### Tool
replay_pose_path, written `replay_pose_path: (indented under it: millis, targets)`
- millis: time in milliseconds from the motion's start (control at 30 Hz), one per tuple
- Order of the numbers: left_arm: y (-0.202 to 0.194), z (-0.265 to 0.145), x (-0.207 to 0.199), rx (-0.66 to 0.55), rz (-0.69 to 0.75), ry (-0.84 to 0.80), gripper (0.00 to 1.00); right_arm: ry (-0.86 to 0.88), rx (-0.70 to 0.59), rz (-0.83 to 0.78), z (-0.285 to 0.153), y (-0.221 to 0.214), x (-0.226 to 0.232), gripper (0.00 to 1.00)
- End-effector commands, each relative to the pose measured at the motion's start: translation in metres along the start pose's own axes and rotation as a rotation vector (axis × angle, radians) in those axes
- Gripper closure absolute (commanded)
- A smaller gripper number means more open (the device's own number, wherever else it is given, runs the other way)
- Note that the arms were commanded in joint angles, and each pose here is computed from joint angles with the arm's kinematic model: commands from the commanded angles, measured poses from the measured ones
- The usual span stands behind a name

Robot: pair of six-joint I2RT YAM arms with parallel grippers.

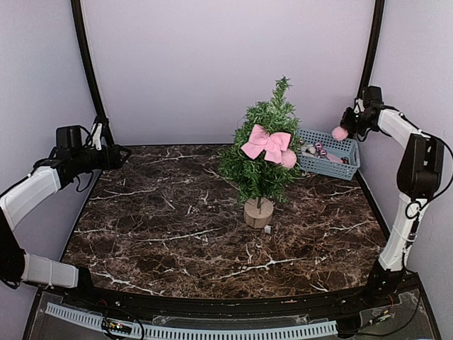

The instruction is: Decorate the small christmas tree

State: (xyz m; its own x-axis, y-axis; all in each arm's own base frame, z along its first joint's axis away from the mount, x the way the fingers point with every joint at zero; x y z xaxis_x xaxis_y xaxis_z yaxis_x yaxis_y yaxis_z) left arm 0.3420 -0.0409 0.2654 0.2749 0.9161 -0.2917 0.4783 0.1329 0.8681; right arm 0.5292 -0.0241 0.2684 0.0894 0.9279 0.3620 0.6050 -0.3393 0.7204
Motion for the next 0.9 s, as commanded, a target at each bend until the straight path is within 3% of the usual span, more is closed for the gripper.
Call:
replay_pose_path:
  millis: [0, 167, 333, 467, 600, 867]
  targets:
    - [0.004, -0.013, -0.023, -0.058, 0.04, -0.079, 0.19, 0.08, 0.003, -0.034, -0.037, -0.013, 0.026, 1.0]
    - [-0.012, -0.01, -0.074, -0.02, 0.07, -0.157, 0.2, 0.086, 0.028, -0.098, -0.099, -0.053, 0.058, 1.0]
    - [-0.042, -0.017, -0.116, 0.018, -0.042, -0.272, 0.21, 0.1, 0.108, -0.123, -0.143, -0.121, 0.078, 1.0]
    - [-0.059, -0.03, -0.153, 0.032, -0.097, -0.362, 0.22, 0.152, 0.095, -0.089, -0.184, -0.155, 0.087, 1.0]
    - [-0.059, -0.049, -0.186, 0.008, -0.123, -0.446, 0.22, 0.322, 0.05, -0.066, -0.229, -0.167, 0.105, 1.0]
    - [-0.049, -0.083, -0.27, -0.021, -0.118, -0.694, 0.22, 0.794, 0.122, -0.134, -0.285, -0.225, 0.161, 1.0]
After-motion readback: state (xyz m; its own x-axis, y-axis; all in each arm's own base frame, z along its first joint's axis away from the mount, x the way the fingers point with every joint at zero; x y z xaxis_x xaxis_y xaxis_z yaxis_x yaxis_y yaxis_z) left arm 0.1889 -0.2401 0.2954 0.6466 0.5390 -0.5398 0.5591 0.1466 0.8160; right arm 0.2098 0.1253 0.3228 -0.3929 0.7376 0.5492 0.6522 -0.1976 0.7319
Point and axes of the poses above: each gripper's point midway between its finger pads, its own z axis out along the fingers, its own x axis along the line the jaws close on, y = z × x, the point moved 5 cm from there along -z, back along the fingers, and after that the axes turned 6 degrees about -z, right-handed, at the moved point
